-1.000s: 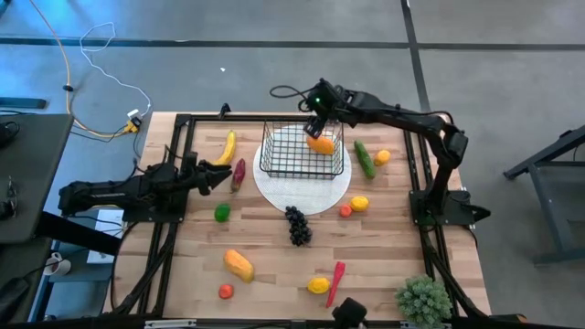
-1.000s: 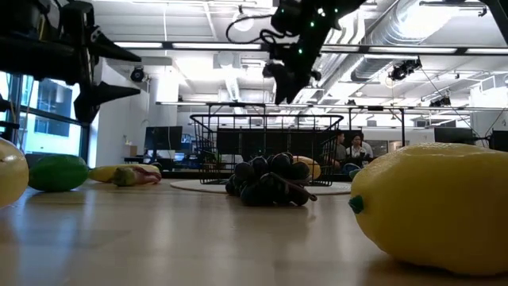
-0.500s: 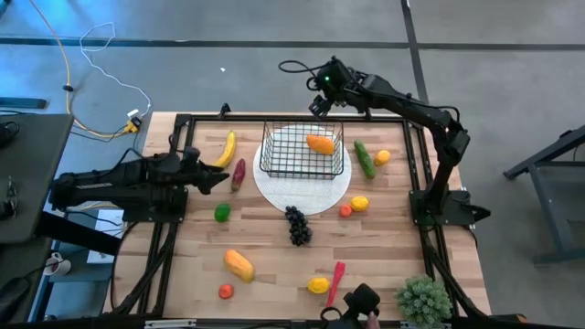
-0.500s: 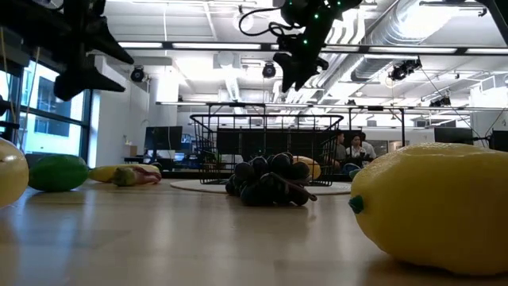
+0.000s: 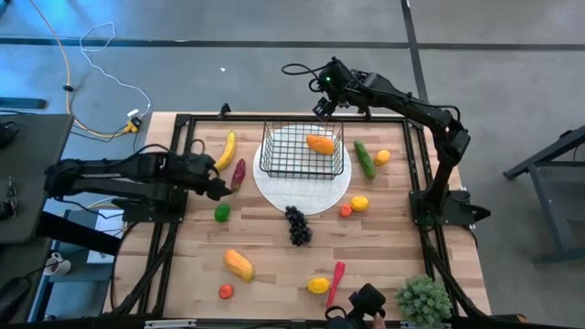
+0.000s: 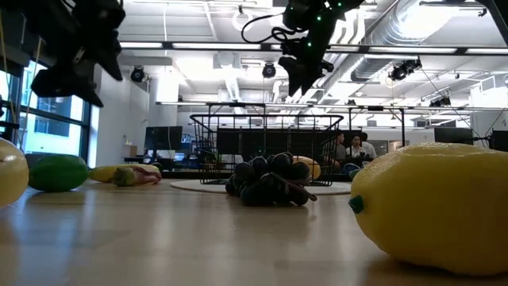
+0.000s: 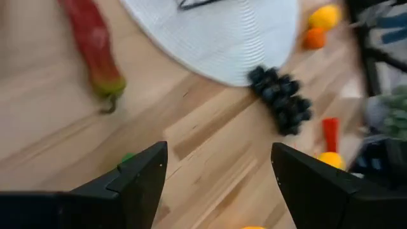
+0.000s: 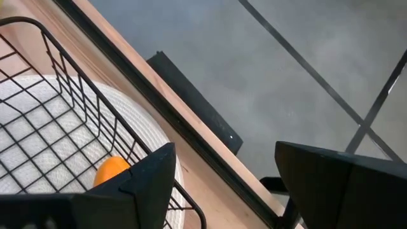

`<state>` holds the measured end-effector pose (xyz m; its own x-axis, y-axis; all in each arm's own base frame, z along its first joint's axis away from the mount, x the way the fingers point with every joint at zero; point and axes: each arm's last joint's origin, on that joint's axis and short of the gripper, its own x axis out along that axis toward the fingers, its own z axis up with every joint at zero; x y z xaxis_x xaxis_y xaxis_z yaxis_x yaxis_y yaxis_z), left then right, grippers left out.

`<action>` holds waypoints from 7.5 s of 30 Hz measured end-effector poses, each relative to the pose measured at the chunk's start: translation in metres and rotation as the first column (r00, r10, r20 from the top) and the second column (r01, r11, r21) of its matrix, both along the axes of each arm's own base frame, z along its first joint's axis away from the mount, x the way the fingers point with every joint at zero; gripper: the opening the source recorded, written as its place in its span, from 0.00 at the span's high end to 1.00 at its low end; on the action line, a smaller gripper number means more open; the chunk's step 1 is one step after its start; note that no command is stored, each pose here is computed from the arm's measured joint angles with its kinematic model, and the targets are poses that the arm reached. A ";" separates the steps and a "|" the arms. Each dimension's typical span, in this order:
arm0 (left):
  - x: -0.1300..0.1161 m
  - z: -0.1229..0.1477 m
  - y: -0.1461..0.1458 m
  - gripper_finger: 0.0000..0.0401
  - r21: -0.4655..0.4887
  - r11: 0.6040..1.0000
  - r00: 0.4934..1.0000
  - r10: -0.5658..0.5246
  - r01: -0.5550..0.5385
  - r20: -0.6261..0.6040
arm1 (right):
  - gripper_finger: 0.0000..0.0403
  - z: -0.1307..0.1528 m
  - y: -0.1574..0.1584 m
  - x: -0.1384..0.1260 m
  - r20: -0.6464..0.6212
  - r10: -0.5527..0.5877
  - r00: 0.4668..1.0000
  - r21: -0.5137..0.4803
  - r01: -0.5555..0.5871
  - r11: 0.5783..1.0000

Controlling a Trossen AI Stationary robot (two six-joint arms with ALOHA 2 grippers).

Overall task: Build produce basket
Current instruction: Put the green lime into the wire basket, then put the middle yellow lemon into the wire basket

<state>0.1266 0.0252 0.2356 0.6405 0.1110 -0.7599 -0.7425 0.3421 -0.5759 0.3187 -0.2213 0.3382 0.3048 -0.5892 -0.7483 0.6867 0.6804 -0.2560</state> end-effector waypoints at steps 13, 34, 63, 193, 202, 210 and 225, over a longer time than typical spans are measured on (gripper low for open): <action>0.020 -0.026 -0.008 0.33 -0.048 0.997 0.969 0.049 -0.062 -0.240 | 0.38 0.000 0.000 0.000 -0.006 0.006 1.000 -0.002 -0.006 1.000; 0.041 -0.058 -0.029 0.33 -0.075 0.993 0.891 0.053 -0.096 -0.451 | 0.38 0.000 0.000 0.000 -0.006 0.007 1.000 0.000 -0.007 1.000; 0.057 -0.080 -0.037 0.63 -0.051 0.993 0.854 0.067 -0.109 -0.516 | 0.38 0.000 0.001 -0.001 -0.023 0.025 0.999 0.005 -0.025 1.000; 0.146 -0.029 0.186 0.44 0.638 0.653 0.910 -0.237 0.408 -0.339 | 0.38 0.042 0.056 -0.035 0.216 -0.451 0.866 0.124 0.434 0.893; 0.145 -0.028 0.187 0.42 0.644 0.653 0.912 -0.208 0.399 -0.354 | 0.38 0.045 0.061 -0.038 0.215 -0.448 0.868 0.133 0.428 0.894; 0.148 0.008 0.191 0.43 0.688 0.626 0.929 -0.206 0.366 -0.306 | 0.38 0.056 0.084 -0.054 0.204 -0.491 0.847 0.187 0.458 0.869; 0.124 0.091 0.207 0.43 0.783 0.512 0.935 -0.149 0.352 -0.323 | 0.38 0.051 0.138 -0.065 0.069 -0.579 0.813 0.262 0.545 0.796</action>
<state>0.2501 0.2317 0.3270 0.6005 0.6043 -0.5236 -0.6015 0.7729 0.2022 0.2536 -0.0831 0.3893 0.0811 -0.5143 -0.8538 0.9817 0.1894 -0.0208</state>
